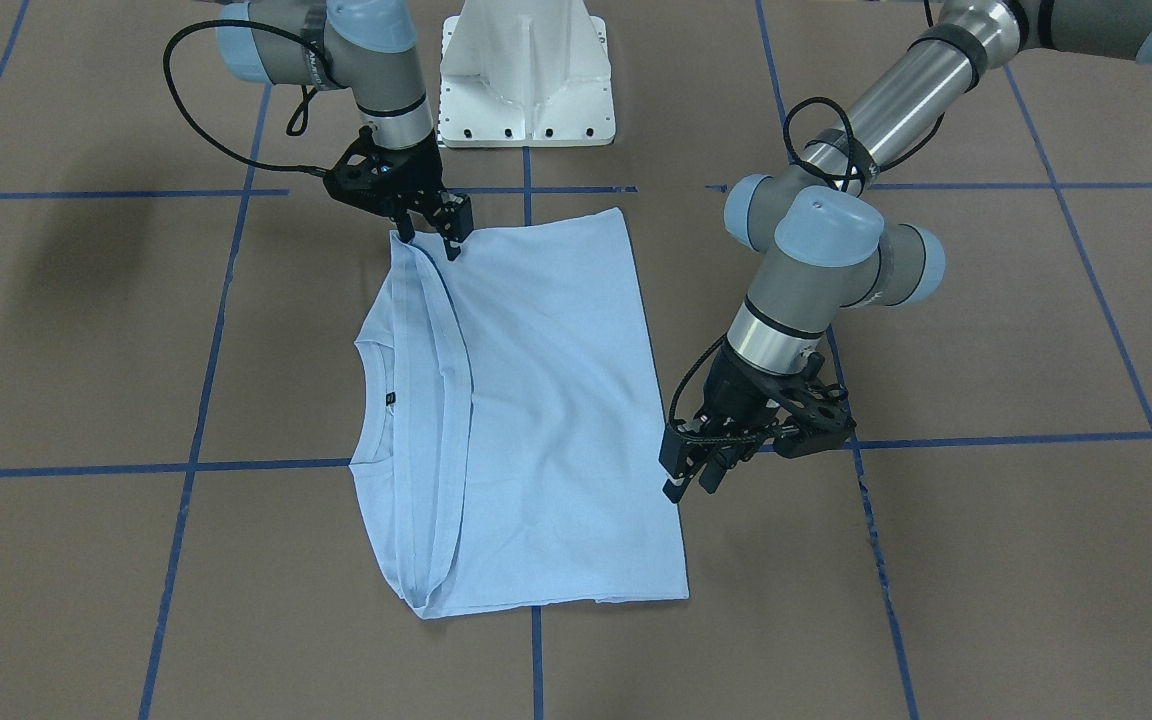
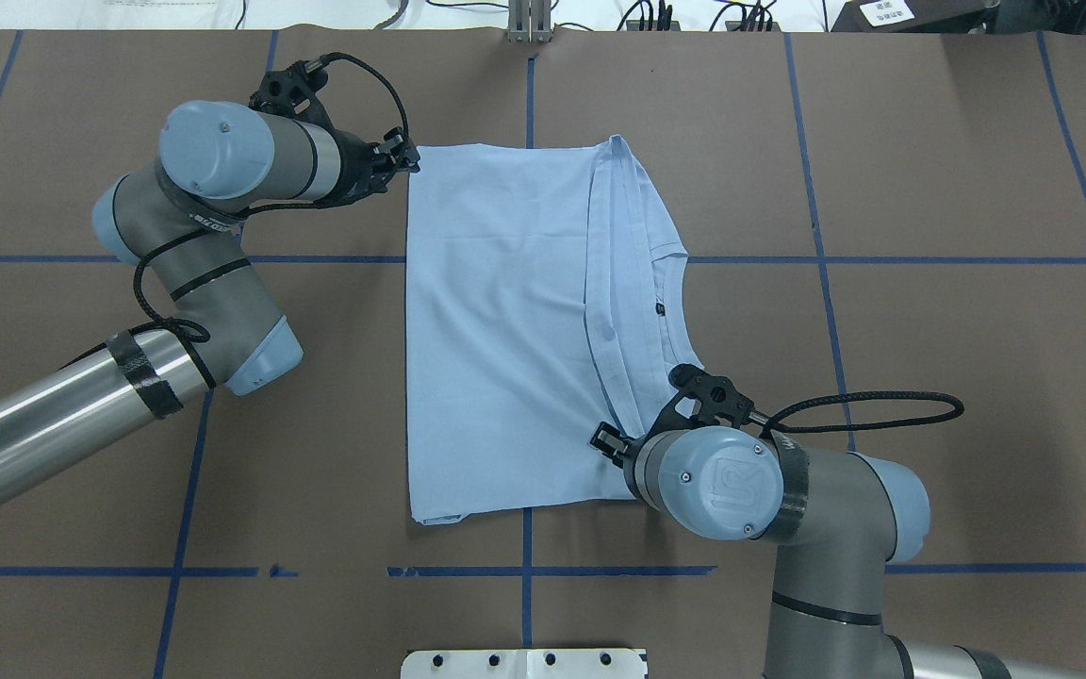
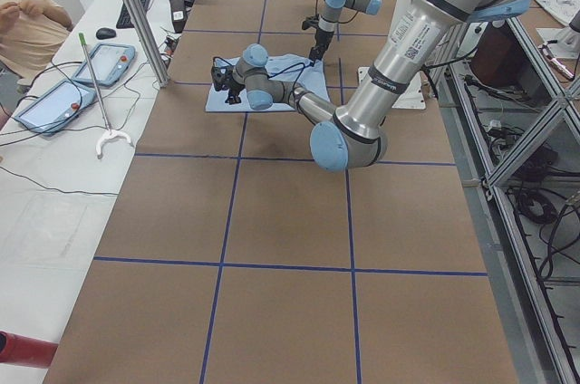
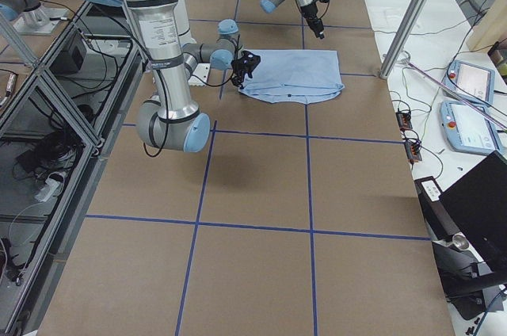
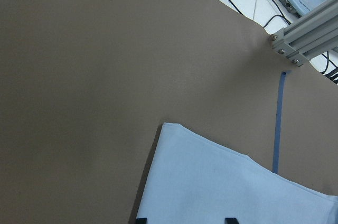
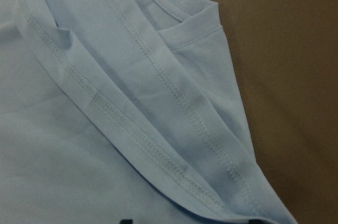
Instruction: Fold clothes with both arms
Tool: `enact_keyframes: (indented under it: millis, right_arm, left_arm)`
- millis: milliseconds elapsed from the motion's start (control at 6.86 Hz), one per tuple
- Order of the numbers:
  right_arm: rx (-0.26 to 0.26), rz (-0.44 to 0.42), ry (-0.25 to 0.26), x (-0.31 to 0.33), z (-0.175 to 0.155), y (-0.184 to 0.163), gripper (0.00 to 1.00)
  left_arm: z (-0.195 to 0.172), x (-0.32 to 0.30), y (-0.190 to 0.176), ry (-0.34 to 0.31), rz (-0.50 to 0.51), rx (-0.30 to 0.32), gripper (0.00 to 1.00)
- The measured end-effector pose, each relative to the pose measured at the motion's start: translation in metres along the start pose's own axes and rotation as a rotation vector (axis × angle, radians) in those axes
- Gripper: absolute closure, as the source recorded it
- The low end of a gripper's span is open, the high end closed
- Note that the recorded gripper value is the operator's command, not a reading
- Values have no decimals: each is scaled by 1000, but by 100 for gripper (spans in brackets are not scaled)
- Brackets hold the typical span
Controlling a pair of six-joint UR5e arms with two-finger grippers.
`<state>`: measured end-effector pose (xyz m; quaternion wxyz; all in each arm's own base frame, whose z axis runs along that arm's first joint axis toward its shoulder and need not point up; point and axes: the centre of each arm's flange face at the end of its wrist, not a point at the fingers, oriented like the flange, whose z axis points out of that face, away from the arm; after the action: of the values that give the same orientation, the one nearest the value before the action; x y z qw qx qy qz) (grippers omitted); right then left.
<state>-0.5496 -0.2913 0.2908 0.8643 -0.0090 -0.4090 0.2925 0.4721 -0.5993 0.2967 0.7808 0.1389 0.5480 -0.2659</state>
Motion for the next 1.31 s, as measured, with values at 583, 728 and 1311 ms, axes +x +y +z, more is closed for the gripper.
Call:
enact_keyframes:
  millis: [583,728,1311]
  right_arm:
    - [10,12,23,7,9,-5,21]
    - [9,12,24,8,8,-6,21]
    - [14,12,38,18,12,-9,99]
  left_arm:
    - [-3,5,0,9,0,3,42]
    - [-4,7,0,13,0,5,42]
    - [-6,9,0,19,-4,10,42]
